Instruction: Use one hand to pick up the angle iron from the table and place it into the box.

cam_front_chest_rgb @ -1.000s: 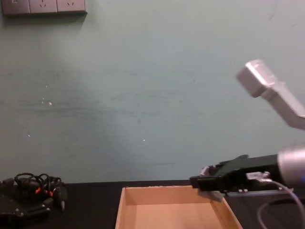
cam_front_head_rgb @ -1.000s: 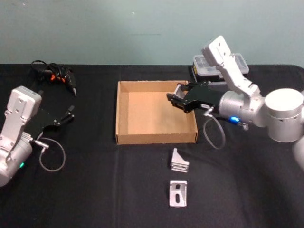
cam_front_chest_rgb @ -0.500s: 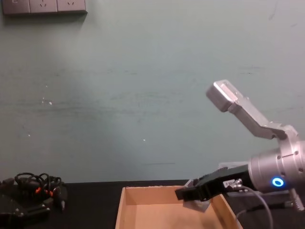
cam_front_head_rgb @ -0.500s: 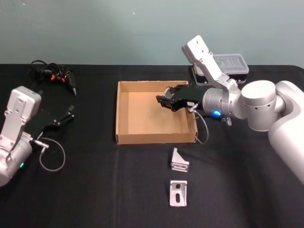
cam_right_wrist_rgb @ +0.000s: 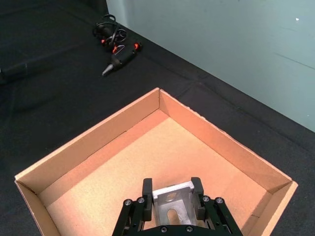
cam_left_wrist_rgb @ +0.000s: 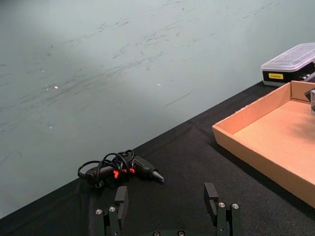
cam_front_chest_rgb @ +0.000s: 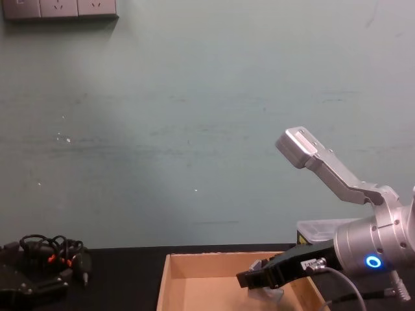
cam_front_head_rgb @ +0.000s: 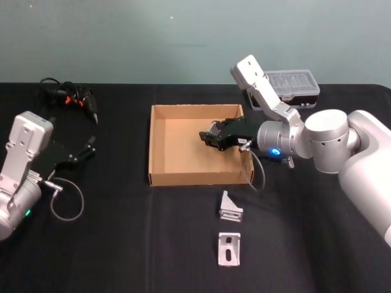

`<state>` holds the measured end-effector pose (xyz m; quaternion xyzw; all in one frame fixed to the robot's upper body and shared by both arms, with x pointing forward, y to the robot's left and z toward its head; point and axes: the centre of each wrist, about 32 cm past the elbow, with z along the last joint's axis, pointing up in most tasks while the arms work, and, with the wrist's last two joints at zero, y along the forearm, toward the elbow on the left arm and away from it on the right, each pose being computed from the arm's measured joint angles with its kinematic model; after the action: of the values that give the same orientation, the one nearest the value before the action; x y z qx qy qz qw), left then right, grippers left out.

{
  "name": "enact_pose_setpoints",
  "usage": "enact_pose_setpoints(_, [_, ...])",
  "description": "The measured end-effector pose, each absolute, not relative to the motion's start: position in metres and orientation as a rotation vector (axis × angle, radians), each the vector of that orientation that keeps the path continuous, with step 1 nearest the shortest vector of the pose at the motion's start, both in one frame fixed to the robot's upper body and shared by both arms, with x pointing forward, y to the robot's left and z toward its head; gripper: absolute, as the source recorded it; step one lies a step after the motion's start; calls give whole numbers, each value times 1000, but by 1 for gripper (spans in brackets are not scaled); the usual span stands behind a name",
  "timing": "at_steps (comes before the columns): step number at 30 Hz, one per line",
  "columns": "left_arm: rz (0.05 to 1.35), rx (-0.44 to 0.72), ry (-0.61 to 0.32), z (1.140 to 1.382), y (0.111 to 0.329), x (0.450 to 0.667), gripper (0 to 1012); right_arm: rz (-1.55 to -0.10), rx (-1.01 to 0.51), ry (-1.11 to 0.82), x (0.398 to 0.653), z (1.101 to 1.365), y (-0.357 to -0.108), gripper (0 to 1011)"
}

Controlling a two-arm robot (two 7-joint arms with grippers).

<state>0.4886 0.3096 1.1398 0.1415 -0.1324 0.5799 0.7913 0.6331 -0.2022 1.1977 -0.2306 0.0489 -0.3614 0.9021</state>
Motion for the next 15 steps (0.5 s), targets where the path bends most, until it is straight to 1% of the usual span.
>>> enact_pose_setpoints(7, [1248,305,-285,1140,310,489,1011,-747,-475,98,633,1199,-202,471])
enact_pose_setpoints(8, [1248,305,-285,1140,310,489,1011,-747,-475,98,633,1199,-202,501])
enact_pose_setpoints(9, [1248,304,-285,1140,310,489,1011,-747,-475,97,633,1199,-202,501])
enact_pose_setpoints(11, [1248,305,-285,1140,310,489,1011,-747,-474,97,633,1199,-202,599])
enact_pose_setpoints(12, [1248,304,-285,1140,310,489,1011,-747,-474,97,633,1199,-202,599])
enact_pose_setpoints(13, [1248,304,-285,1140,310,489,1011,-747,-474,97,633,1199,-202,657])
enact_pose_setpoints(15, [1248,304,-285,1140,310,489,1011,-747,-473,96,633,1199,-202,705])
